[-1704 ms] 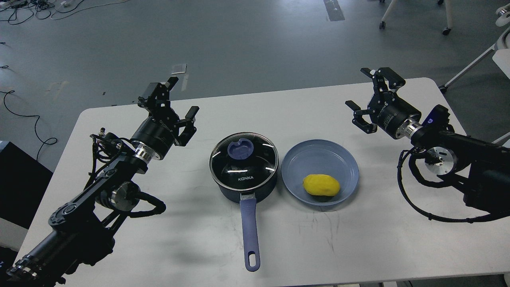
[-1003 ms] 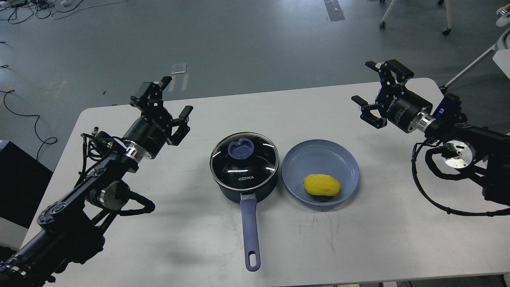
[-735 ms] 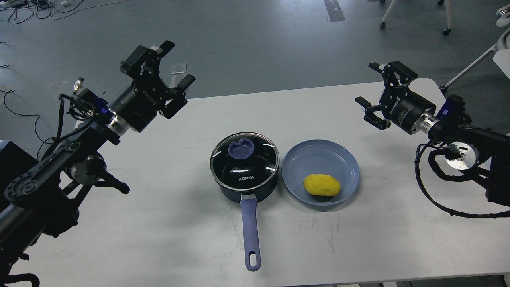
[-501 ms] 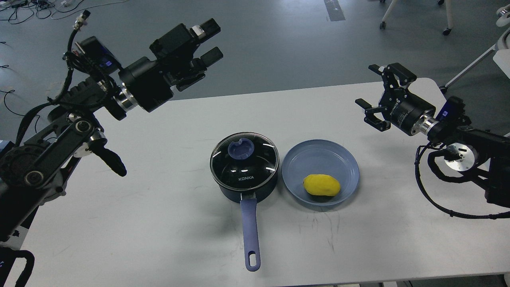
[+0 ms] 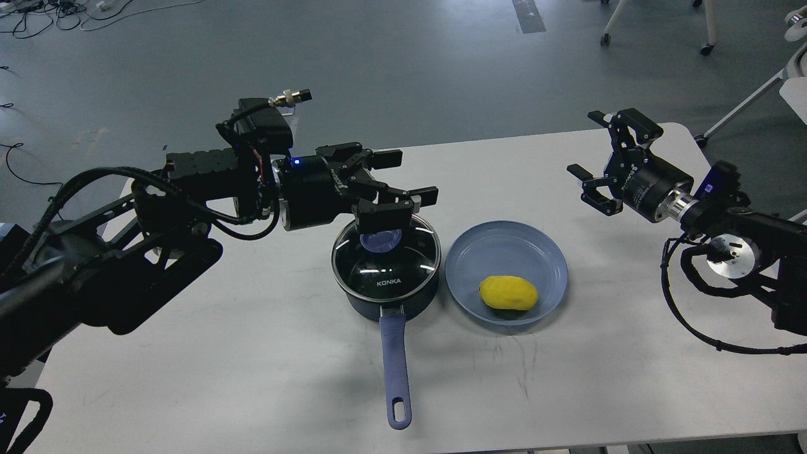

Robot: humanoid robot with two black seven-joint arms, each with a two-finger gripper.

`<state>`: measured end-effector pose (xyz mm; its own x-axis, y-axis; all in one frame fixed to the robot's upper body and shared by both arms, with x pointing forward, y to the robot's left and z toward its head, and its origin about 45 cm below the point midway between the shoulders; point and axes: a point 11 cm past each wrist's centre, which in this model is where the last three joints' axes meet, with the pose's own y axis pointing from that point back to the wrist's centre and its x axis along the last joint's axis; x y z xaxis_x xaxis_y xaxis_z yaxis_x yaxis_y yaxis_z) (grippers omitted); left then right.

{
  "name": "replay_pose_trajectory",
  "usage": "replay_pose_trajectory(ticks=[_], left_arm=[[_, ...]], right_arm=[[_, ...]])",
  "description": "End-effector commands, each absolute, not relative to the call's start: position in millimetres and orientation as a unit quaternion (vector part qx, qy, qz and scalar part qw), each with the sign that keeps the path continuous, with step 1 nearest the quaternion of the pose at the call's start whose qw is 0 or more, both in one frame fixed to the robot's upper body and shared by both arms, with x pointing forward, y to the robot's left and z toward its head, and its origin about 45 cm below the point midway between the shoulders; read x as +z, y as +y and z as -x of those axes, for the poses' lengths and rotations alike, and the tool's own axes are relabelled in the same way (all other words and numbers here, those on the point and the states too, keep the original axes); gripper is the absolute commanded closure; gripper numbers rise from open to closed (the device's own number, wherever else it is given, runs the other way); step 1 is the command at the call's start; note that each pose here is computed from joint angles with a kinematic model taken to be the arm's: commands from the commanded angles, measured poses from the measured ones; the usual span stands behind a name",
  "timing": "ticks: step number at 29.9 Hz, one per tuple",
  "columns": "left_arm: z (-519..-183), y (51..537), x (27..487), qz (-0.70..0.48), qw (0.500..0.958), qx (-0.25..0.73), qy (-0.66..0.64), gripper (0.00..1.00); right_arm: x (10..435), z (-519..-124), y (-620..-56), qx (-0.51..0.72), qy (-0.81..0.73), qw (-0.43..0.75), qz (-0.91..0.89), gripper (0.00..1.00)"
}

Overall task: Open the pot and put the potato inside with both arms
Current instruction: 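Lower the left gripper onto the blue lid knob and grasp it, then lift the glass lid off the saucepan with the left gripper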

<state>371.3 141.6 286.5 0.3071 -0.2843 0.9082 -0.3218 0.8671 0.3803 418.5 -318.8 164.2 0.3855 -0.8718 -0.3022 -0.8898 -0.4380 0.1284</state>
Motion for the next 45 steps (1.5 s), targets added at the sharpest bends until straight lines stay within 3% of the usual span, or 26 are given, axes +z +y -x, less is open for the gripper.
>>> replay_pose_trajectory(ticks=[1,20,33,37,45], left_arm=[[-374.0,142.7,267.0,-0.293,0.736,-0.021,-0.610,0.02],[-388.7,159.8,208.0,-0.370,0.733,-0.058,-0.568,0.02],[-385.0,161.0,203.5,-0.365,0.737,-0.055,-0.566,0.08],[-384.8,158.6,204.0,-0.362,0.738,-0.054,-0.567,0.29],[-385.3,160.5,205.2,-0.363,0.737,-0.054,-0.568,0.44]], right_arm=[[163.3,-417.7,-319.7,0.165,0.530,0.026,0.832,0.01],[160.1,-416.4,-315.5,0.169,0.527,0.026,0.832,0.01],[159.9,-416.1,-316.5,0.169,0.528,0.027,0.832,0.01],[156.9,-413.7,-317.7,0.172,0.529,0.025,0.831,0.01],[156.2,-413.5,-316.1,0.173,0.528,0.025,0.831,0.01]])
